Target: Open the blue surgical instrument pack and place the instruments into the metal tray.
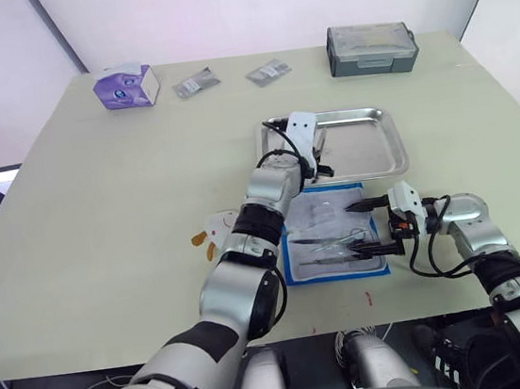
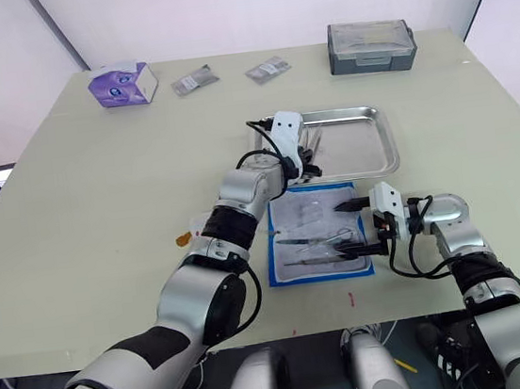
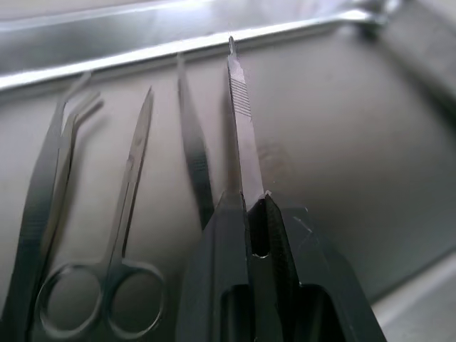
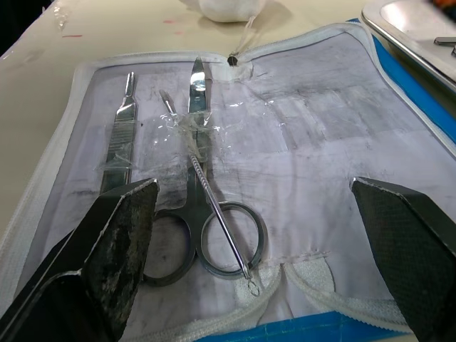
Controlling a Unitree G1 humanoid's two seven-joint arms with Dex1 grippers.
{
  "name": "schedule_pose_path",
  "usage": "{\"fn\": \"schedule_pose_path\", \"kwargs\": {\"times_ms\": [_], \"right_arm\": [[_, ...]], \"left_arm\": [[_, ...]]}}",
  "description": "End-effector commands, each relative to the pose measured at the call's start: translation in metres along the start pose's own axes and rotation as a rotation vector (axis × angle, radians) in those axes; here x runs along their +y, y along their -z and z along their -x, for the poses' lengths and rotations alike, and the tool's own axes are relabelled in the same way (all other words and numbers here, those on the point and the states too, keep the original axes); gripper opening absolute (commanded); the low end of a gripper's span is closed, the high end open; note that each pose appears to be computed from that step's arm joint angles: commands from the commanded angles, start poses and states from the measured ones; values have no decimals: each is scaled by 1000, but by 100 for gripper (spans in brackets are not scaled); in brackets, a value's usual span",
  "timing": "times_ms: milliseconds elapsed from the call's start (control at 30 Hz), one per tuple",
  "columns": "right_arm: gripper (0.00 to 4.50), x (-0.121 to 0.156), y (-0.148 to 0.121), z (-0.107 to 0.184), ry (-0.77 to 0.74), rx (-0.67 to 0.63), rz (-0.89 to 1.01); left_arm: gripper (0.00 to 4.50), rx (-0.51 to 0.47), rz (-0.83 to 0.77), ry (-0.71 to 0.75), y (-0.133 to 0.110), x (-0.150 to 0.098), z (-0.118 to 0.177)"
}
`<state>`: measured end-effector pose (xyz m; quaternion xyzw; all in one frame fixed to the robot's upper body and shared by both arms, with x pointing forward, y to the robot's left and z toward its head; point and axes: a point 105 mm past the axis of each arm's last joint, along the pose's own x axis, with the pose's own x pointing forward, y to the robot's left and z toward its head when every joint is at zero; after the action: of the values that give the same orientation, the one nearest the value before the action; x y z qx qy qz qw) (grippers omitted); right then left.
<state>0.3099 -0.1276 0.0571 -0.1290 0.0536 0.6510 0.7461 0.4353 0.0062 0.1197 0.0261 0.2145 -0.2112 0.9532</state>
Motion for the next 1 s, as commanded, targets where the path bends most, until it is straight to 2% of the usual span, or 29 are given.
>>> {"fn": "schedule_pose_path", "kwargs": {"times_ms": [33,267,333,367,400,667,867,1000], "right_arm": [[450,20,35,-1,-42,102,-109],[450,20,34,-1,-42,99,-107],[450,19,34,-2,-42,97,-107],[450,19,34,-2,-42,97,-106],[450,19,34,-3,-42,96,-106],[450,19,34,-4,-37,93,-106],[450,19,34,-4,-32,90,-106],[450,19,34,-4,-29,87,-106]], "left_arm": [[6,-8,-1,6,-12,-5,1],[6,29,41,46,-7,-7,2],[89,24,39,30,-9,-4,2],[97,23,36,26,-10,-4,3],[146,22,29,13,-10,-2,3],[146,7,21,43,-20,-8,7],[146,-57,6,121,-42,-16,22],[146,-146,-60,216,-57,-14,42]]}}
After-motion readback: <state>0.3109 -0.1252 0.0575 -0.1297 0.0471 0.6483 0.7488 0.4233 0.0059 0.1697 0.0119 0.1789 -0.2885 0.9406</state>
